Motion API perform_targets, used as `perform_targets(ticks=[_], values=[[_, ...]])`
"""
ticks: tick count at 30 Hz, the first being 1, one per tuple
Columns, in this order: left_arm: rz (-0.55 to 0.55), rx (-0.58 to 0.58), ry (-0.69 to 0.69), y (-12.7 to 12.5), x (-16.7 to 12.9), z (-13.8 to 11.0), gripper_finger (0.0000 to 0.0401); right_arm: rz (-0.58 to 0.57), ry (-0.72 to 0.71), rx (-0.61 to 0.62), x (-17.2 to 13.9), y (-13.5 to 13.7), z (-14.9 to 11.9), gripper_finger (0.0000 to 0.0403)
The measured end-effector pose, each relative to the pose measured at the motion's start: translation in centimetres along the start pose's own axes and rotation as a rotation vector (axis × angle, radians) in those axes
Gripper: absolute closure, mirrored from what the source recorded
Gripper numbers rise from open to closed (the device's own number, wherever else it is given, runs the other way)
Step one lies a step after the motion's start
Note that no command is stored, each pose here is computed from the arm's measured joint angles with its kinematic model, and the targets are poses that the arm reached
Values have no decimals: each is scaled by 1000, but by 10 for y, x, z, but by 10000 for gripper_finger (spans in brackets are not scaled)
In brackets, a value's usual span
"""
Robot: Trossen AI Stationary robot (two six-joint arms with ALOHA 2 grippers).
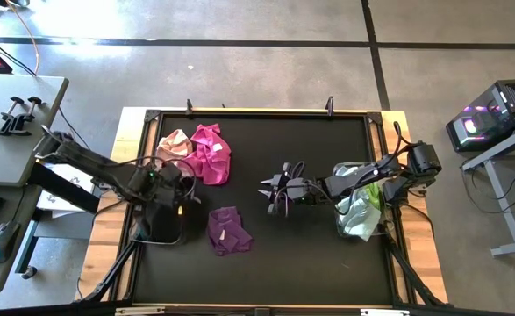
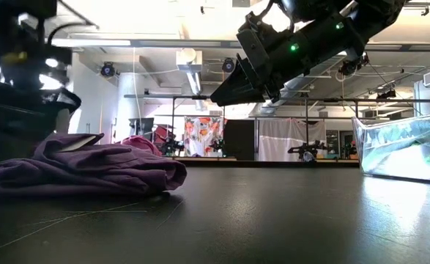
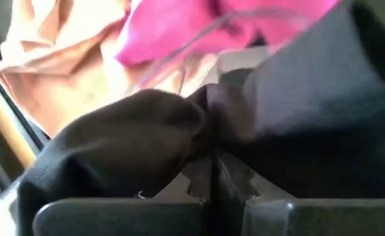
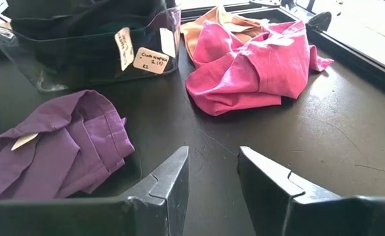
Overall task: Sort towels by color in basket
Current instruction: Put the black towel into the left transparent bin, then put the pink towel into the right transparent bin
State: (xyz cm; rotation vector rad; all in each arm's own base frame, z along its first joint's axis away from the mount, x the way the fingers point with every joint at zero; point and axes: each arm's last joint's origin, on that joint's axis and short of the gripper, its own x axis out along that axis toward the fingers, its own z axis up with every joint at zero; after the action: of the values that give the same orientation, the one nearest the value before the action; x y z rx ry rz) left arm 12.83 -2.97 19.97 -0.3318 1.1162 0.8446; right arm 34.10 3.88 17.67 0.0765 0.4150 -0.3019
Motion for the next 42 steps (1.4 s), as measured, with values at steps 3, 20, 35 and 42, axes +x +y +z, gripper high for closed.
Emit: perform_targets(ticks=[3,20,35,42], values=[[-5,-27,11,-1,16,-8,400,0,0,0,0,0,0,277],[-51,-2,64,0,-9,9,401,0,0,-3,0,0,0,277],[-13,104,-268,2,-63,34,401,9,-118,-28,16,1,-1,277],[-79,45,-490,-15,-62,23,401,-24,-217,-178,66,-1,-7,270]])
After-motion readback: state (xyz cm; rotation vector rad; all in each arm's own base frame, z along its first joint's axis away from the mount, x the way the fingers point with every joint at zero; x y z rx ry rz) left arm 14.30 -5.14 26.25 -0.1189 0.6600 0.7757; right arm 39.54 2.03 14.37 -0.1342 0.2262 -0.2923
